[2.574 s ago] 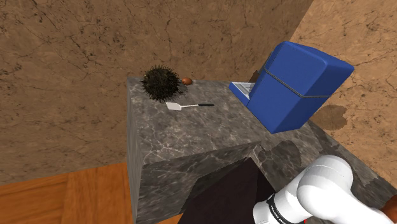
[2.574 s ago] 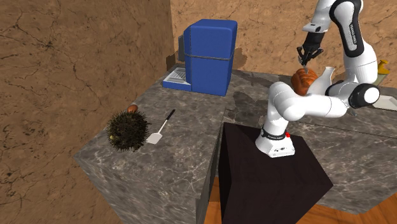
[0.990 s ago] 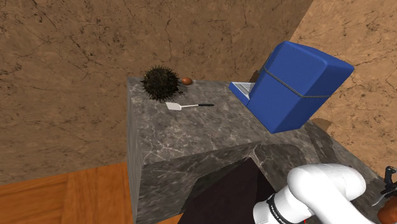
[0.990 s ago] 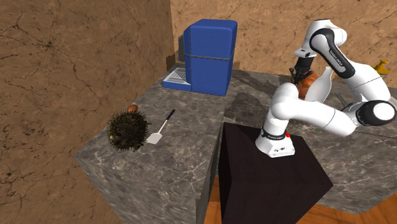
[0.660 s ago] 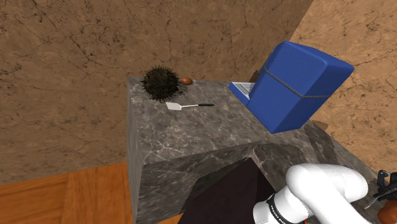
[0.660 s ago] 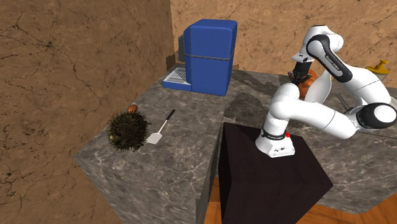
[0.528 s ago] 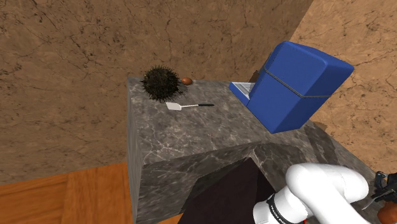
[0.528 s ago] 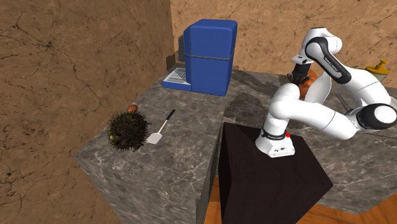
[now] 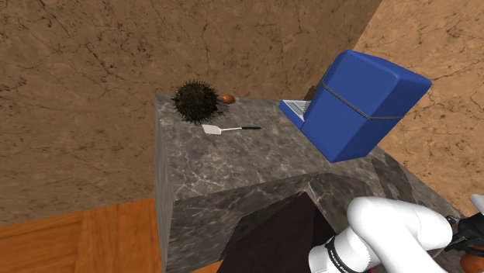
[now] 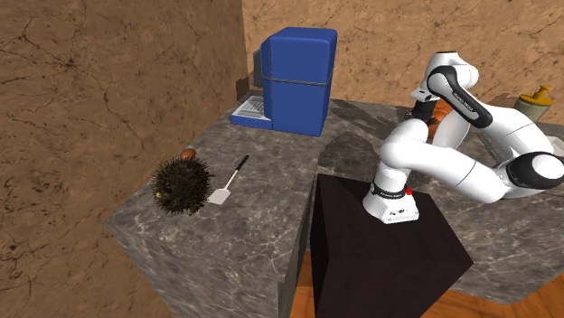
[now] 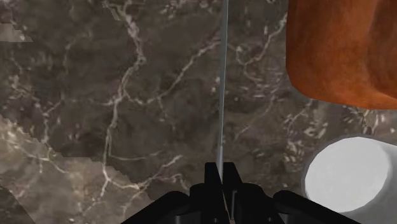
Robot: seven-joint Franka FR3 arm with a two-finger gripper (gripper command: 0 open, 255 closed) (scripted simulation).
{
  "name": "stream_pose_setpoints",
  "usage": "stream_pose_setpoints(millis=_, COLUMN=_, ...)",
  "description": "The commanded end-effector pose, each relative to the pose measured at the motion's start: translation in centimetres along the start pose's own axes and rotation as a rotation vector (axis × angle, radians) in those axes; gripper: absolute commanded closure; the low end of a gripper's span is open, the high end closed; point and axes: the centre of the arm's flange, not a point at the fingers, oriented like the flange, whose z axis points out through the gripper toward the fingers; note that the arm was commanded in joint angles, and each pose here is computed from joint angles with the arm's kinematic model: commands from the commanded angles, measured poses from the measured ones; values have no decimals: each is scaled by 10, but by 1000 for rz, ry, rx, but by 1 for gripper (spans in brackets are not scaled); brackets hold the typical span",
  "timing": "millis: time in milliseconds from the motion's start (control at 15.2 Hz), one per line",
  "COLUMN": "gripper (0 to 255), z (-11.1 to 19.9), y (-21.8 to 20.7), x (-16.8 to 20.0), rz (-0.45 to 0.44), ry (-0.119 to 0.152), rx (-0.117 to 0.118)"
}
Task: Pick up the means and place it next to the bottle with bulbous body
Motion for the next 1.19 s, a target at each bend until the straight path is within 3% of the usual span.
stream_pose_setpoints(millis=0, gripper=255, z=10, y=-1, x=0, rz=0, ry=0, rx=0)
stream_pose_setpoints(millis=528, gripper=255, z=12, y=-1, x=0, rz=0, ry=0, rx=0)
stream_pose_setpoints(millis=594, gripper=0, z=12, y=-1, x=0, rz=0, ry=0, rx=0)
stream_pose_setpoints(millis=924, gripper=0, z=12, y=-1, x=0, rz=0, ry=0, rx=0)
stream_pose_setpoints(millis=1122, gripper=0, z=-27, y=-1, x=0, rz=0, ry=0, rx=0)
